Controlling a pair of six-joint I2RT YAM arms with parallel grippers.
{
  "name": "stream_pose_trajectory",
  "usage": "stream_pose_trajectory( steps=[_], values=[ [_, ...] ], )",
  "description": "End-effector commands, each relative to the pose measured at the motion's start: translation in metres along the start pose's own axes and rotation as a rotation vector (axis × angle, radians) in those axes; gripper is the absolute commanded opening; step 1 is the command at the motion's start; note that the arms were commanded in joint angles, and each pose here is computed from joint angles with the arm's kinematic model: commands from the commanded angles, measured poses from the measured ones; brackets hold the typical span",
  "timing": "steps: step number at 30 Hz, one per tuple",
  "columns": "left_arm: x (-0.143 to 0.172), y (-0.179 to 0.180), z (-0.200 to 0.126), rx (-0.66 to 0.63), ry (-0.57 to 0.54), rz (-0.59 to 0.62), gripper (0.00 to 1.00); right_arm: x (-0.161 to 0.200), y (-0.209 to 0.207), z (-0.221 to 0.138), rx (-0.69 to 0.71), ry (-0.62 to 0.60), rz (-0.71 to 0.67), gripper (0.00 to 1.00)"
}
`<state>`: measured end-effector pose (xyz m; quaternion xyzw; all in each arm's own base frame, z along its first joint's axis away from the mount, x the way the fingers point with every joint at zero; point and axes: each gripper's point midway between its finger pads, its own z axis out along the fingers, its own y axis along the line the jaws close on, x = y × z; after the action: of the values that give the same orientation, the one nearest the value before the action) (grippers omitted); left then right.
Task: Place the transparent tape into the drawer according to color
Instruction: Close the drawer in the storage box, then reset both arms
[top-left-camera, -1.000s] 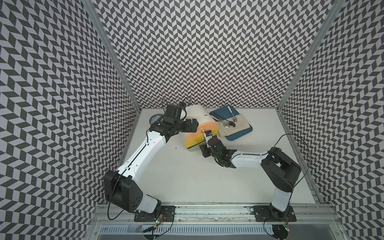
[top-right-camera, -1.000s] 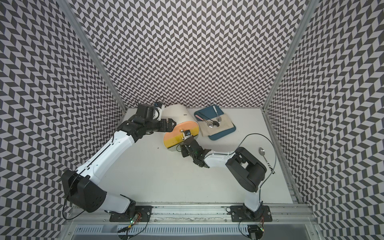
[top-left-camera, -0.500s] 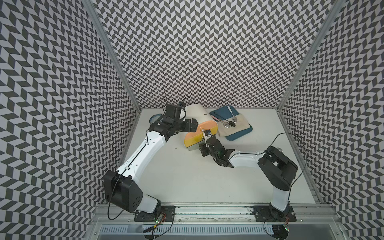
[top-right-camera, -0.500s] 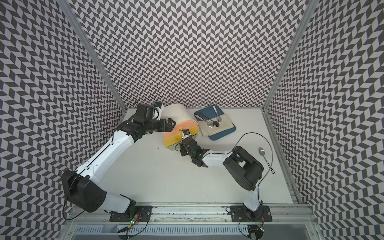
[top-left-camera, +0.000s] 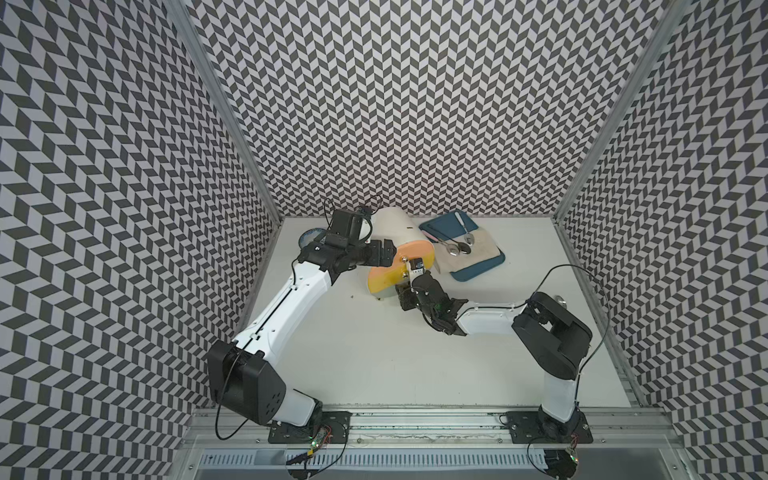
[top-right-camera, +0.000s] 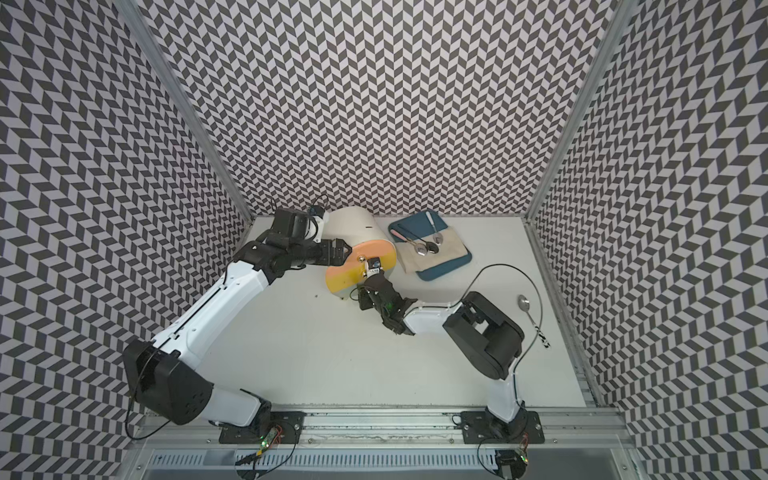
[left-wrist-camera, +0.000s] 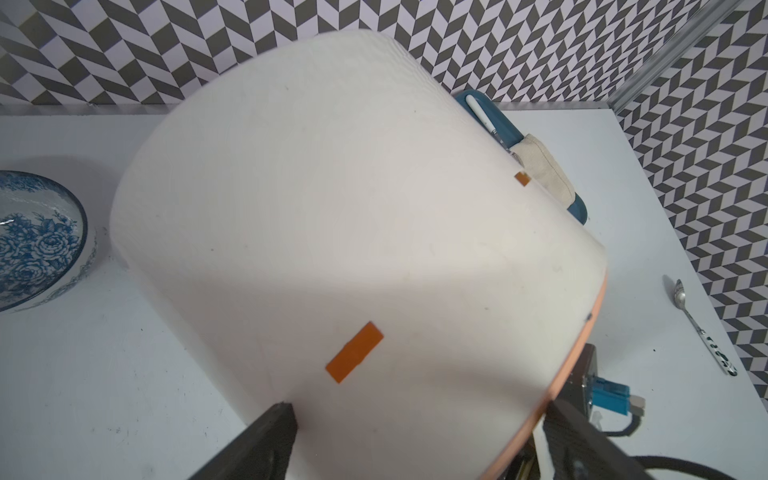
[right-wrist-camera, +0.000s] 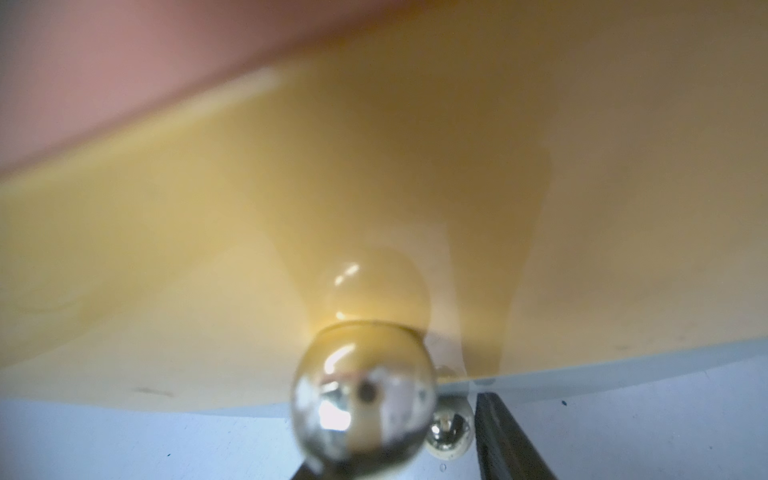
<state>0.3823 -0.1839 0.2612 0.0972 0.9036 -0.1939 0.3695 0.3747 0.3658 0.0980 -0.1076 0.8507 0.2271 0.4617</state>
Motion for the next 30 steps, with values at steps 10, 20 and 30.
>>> stream_pose_trajectory(
  steps=[10,20,30],
  values=[
    [-0.022,-0.003,-0.036,0.013,-0.152,-0.033,1.00,-0.018,-0.001,-0.058,-0.035,0.005,0.024,0.83],
    [-0.018,0.040,-0.088,-0.085,-0.419,-0.108,1.00,-0.018,-0.030,-0.114,0.002,0.047,-0.003,1.00],
    [0.025,0.089,-0.088,-0.216,-0.577,-0.044,1.00,-0.080,-0.177,-0.184,0.445,-0.197,0.002,1.00]
  ],
)
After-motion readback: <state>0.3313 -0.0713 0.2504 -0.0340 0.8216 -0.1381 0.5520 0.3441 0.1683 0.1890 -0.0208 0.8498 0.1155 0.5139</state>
